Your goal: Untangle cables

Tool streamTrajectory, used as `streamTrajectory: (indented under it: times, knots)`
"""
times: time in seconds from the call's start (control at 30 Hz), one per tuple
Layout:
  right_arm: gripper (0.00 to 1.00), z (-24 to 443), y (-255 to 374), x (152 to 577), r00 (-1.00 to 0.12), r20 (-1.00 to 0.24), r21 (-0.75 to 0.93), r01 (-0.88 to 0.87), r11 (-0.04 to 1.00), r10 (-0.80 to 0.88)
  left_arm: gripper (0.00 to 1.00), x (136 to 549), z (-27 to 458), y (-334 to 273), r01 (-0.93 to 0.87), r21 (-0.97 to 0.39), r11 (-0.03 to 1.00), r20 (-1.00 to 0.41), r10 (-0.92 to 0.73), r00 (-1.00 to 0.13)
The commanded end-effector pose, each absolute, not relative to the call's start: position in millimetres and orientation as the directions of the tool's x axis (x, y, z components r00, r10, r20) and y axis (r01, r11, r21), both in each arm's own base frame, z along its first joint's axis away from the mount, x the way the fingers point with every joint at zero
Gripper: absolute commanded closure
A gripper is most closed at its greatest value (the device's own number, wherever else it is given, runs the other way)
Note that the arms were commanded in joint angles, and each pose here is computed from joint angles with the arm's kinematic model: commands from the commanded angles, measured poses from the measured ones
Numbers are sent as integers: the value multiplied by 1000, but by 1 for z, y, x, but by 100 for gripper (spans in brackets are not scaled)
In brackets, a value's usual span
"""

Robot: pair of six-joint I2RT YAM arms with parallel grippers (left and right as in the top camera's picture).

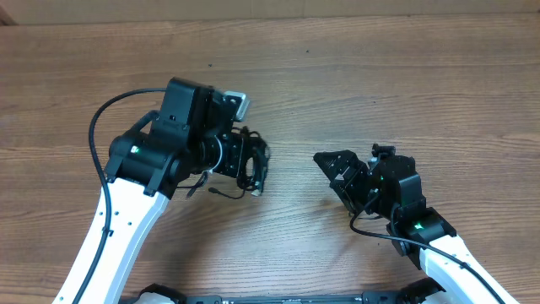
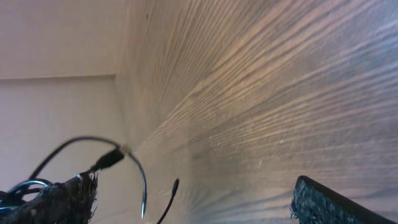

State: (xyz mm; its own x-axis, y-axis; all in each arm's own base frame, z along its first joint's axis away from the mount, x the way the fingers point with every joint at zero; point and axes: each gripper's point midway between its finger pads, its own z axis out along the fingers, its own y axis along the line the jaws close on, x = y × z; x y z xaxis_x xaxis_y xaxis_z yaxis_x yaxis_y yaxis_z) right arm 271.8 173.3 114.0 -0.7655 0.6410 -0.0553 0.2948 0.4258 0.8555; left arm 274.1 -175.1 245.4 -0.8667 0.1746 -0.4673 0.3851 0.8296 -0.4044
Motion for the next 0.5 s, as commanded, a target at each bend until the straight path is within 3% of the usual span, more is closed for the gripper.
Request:
streamTrajectory:
  times: [0.0,0.1,0.23,0.4,0.47]
  knots:
    - [0,120,187,259,-813,32,877,302,374,581,95,259,252,-207,612,-468,638,-535,347,-771]
    - [0,121,195,248,-871,-9,885,222,409,492,96,258,244,-215,682,-467,563,-553,416,-722]
    - [0,118,200,235,-925,-112,876,80,476,362,96,264,228,-218,667,-485,565,-514,433,-740]
    - [37,127,210,222,-954,-68,906,64,419,293,96,264,227,-234,660,-578,480,-508,422,-751]
    - [42,134,214,219,-963,-73,920,37,391,261,96,265,228,-240,664,-600,446,-518,416,-747]
